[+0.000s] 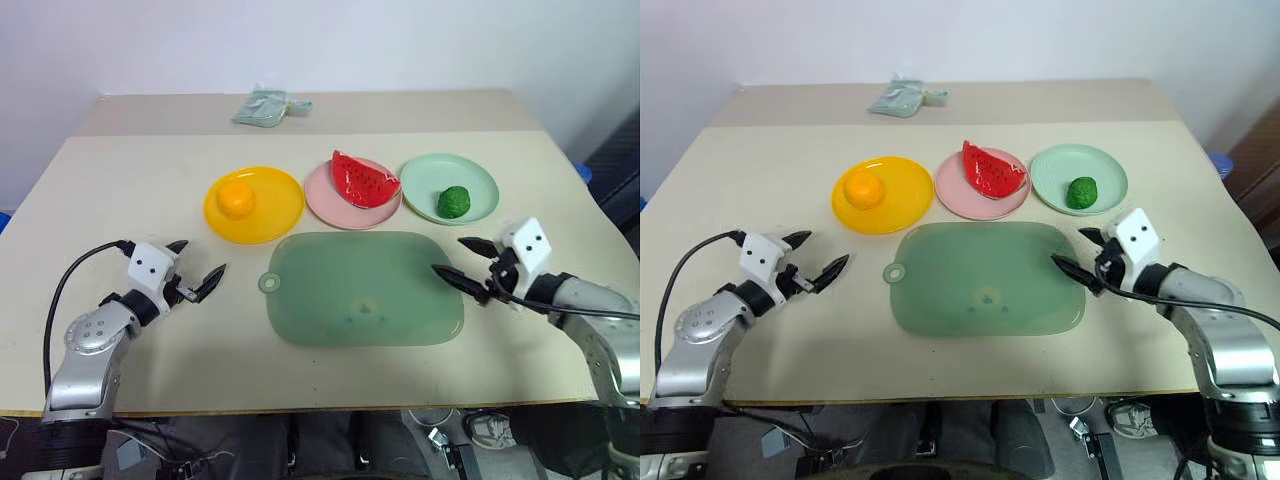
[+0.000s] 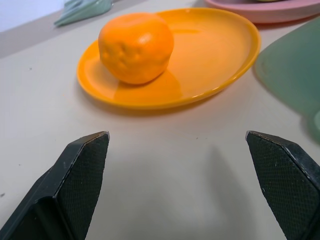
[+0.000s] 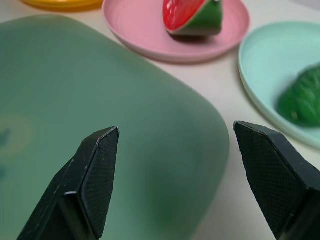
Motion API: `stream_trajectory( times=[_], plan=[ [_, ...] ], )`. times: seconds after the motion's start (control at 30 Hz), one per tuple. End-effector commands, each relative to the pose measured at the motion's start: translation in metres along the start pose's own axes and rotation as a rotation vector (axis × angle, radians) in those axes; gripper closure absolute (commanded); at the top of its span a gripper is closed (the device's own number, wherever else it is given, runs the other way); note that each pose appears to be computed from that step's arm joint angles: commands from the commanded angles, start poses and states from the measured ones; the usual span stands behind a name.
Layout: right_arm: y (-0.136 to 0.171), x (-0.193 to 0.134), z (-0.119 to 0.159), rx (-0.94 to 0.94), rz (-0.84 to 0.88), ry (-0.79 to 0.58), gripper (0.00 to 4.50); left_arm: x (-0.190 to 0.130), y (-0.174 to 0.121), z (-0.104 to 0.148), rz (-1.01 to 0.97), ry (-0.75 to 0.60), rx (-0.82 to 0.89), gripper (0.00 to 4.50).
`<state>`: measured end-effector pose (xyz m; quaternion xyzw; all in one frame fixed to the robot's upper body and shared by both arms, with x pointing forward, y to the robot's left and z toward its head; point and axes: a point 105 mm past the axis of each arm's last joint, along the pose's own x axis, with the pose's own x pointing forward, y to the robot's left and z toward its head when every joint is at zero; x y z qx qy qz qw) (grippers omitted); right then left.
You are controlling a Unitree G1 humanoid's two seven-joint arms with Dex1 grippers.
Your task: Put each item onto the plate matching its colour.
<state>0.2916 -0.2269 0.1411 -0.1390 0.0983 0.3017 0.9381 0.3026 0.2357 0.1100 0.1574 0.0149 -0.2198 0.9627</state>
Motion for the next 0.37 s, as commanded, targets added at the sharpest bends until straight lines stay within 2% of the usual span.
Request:
stream_trajectory(
  times=[0.03,0.37],
  plan=[
    [-0.0015,-0.0055,0.0138,-0.037,-0.002,-0.049,0.76,-0.0024,0.0022,0.0137,0.012,-0.036,0.027,0.0],
    [-0.0066,0.0006,0.009,-0.029,0.004,-0.049,0.76,-0.0072,-0.0048,0.0161,0.032,-0.041,0.005,0.0]
  ],
)
